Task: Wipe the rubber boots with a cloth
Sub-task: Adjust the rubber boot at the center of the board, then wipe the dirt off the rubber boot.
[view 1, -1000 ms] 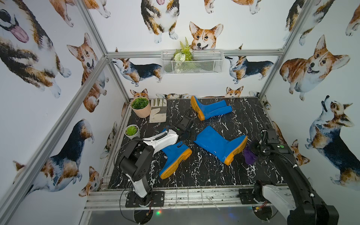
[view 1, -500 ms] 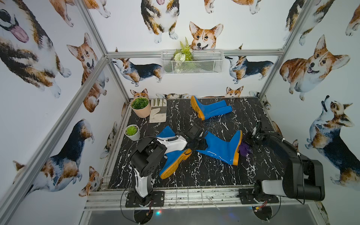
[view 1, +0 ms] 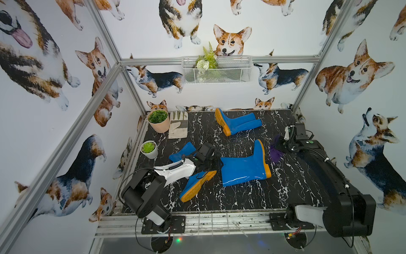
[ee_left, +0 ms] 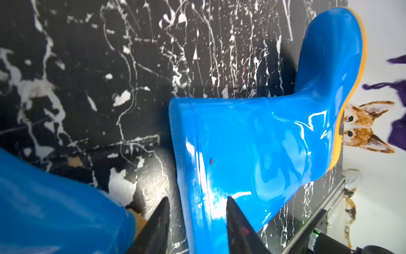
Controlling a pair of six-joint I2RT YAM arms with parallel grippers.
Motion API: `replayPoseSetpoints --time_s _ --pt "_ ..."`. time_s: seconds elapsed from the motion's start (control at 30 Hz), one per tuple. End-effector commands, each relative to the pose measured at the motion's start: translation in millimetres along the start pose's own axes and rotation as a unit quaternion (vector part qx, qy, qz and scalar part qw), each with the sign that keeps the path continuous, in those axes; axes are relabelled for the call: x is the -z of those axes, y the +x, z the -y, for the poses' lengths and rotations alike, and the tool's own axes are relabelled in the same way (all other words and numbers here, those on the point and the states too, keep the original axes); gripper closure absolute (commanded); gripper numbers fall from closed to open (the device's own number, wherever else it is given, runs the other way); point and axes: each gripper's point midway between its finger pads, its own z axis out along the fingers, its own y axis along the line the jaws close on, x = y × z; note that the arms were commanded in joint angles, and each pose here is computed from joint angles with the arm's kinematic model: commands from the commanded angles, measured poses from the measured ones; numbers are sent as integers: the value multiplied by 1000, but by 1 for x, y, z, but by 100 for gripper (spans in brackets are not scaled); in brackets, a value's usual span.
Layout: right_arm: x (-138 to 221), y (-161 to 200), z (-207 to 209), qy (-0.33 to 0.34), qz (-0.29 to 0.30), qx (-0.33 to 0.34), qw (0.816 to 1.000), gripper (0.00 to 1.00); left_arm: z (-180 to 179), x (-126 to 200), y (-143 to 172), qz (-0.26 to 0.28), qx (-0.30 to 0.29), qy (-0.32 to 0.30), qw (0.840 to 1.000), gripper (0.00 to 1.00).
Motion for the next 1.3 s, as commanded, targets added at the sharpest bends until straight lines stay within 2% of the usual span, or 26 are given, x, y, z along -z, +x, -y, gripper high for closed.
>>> replayPoseSetpoints --time_s 0.0,0.03,0.2,0.43,0.53,0.63,0.7,0.8,0.9,1.03,1.17,1.27 --pt "10 13 -5 6 -10 5 1000 100 3 -6 -1 -8 31 11 999 59" --pt "10 18 -11 2 -14 12 1000 100 13 -6 -11 1 35 19 999 60" --pt "2 45 -52 -23 -44 65 997 100 8 -25 -19 -6 49 -1 999 60" --pt "-17 59 -71 -21 -73 100 992 100 -1 -39 -29 -9 71 -28 997 56" --pt "-30 63 -66 -2 -86 116 990 100 -4 -43 -31 -10 73 -37 997 53" --pt "-41 60 -44 52 -91 120 987 100 -6 -43 -34 -8 75 -44 996 52" --pt "-48 55 -22 91 -92 102 986 100 -6 -41 -36 -5 73 -42 996 50" --pt "-53 49 2 109 -96 70 987 100 2 -42 -42 -11 70 -19 997 52" --pt "-49 43 2 102 -90 70 988 100 18 -48 -46 -18 68 25 997 62" --pt "-39 38 -16 53 -76 55 994 100 32 -55 -45 -31 76 60 995 62" --pt "-21 33 -27 46 -56 66 995 100 25 -56 -38 -38 85 52 994 60" --pt "-7 34 -41 39 -42 87 995 100 27 -55 -34 -40 94 70 992 61"
